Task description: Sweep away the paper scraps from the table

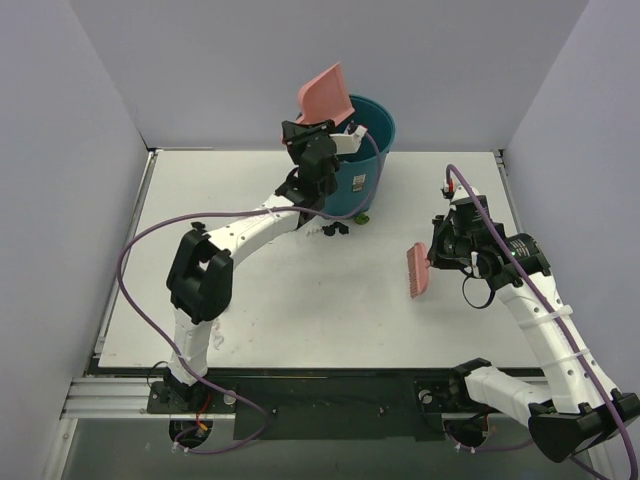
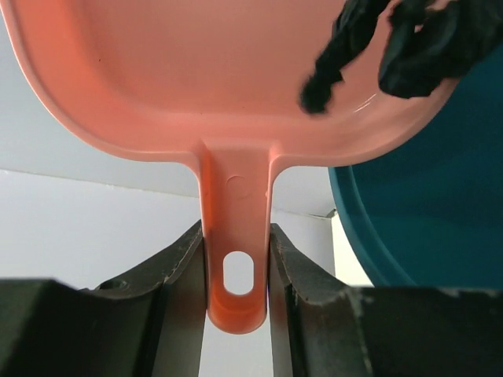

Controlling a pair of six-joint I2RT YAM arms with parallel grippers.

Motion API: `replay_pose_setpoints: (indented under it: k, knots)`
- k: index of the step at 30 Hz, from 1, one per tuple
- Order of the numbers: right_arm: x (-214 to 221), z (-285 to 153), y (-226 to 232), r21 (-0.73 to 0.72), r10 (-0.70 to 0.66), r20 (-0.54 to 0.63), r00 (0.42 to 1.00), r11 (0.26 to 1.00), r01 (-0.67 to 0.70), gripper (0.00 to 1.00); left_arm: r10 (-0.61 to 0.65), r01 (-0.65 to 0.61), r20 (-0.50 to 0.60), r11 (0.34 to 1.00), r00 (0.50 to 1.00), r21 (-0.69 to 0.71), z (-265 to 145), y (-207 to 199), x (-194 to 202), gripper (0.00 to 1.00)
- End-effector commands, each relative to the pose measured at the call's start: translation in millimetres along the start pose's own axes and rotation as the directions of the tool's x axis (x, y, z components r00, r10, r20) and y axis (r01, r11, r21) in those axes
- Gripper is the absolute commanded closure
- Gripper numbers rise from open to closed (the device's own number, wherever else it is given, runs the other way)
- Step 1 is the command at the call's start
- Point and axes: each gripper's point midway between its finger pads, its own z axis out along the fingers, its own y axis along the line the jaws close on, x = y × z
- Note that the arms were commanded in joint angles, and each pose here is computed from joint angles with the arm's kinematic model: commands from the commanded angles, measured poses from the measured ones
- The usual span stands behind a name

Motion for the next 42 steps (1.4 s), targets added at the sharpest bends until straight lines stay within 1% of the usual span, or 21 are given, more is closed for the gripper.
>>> replay_pose_setpoints:
  k: [1,5,14,16,17,18,19,20,21,25,28,30,31,32,33,34,35,36,37,39,42]
  knots:
    - [-5,-5,1,0.001,0.008,0.017,1.000,1.000,-0.008,1.00,-0.096,0.109,0.092,0.982,0.991,-0.155,-12,73,-12,1.00]
    - [-5,-6,1,0.000,0.011,0.018,1.000,1.000,-0.011,1.00,-0.054,0.078,0.124,0.978,0.991,-0.192,-12,77,-14,1.00]
    - [-8,-8,1,0.002,0.013,0.032,0.999,1.000,-0.013,1.00,-0.045,0.074,0.141,0.975,0.989,-0.207,-13,83,-15,1.00]
    - [-10,-9,2,-0.001,0.017,0.041,0.999,1.000,-0.017,1.00,-0.090,0.111,0.123,0.977,0.988,-0.179,-11,82,-12,1.00]
    - [-11,-8,2,-0.001,0.019,0.042,0.999,1.000,-0.019,1.00,-0.140,0.159,0.117,0.972,0.983,-0.172,-11,93,-12,1.00]
    - [-13,-8,3,-0.001,0.027,0.050,0.998,1.000,-0.027,1.00,-0.189,0.199,0.086,0.972,0.978,-0.127,-10,85,-8,1.00]
    - [-14,-7,4,-0.005,0.029,0.056,0.998,1.000,-0.028,1.00,-0.251,0.260,0.085,0.958,0.964,-0.120,-10,101,-10,1.00]
    - [-16,-6,6,-0.013,0.043,0.061,0.997,0.999,-0.042,1.00,-0.280,0.283,0.054,0.957,0.959,-0.067,-9,92,-5,1.00]
    - [-17,-5,7,-0.019,0.048,0.066,0.997,0.999,-0.047,1.00,-0.318,0.321,0.056,0.945,0.947,-0.068,-10,103,-6,1.00]
    - [-24,1,13,-0.039,0.091,0.092,0.992,0.995,-0.087,1.00,-0.392,0.393,0.022,0.920,0.920,-0.008,-18,107,-1,1.00]
    - [-33,4,25,-0.096,0.135,0.117,0.984,0.988,-0.125,1.00,-0.462,0.461,-0.011,0.881,0.887,0.102,-27,96,2,1.00]
    - [-39,7,34,-0.129,0.161,0.125,0.979,0.981,-0.145,1.00,-0.530,0.528,-0.033,0.836,0.848,0.145,-35,101,3,1.00]
    - [-38,11,37,-0.135,0.174,0.119,0.978,0.978,-0.157,1.00,-0.508,0.511,-0.068,0.839,0.859,0.186,-40,93,9,1.00]
    - [-45,12,41,-0.149,0.182,0.140,0.973,0.976,-0.161,1.00,-0.563,0.565,-0.078,0.796,0.823,0.215,-44,94,7,1.00]
    - [-44,15,45,-0.154,0.190,0.135,0.972,0.973,-0.169,1.00,-0.550,0.559,-0.112,0.791,0.828,0.249,-49,87,13,1.00]
    - [-49,16,50,-0.169,0.199,0.151,0.968,0.970,-0.173,1.00,-0.618,0.625,-0.121,0.731,0.777,0.276,-54,92,11,1.00]
    - [-49,19,55,-0.174,0.209,0.150,0.966,0.968,-0.182,1.00,-0.609,0.622,-0.154,0.710,0.778,0.331,-61,83,15,1.00]
    - [-54,20,59,-0.190,0.228,0.172,0.958,0.962,-0.195,1.00,-0.666,0.685,-0.187,0.652,0.722,0.325,-63,88,19,1.00]
    - [-56,24,66,-0.211,0.244,0.179,0.953,0.956,-0.205,1.00,-0.662,0.689,-0.219,0.622,0.717,0.373,-71,82,23,1.00]
    - [-61,30,76,-0.247,0.277,0.194,0.941,0.942,-0.226,1.00,-0.719,0.770,-0.294,0.528,0.630,0.357,-75,83,36,1.00]
    - [-65,39,95,-0.298,0.316,0.199,0.928,0.921,-0.250,1.00,-0.747,0.818,-0.354,0.440,0.563,0.371,-93,82,51,1.00]
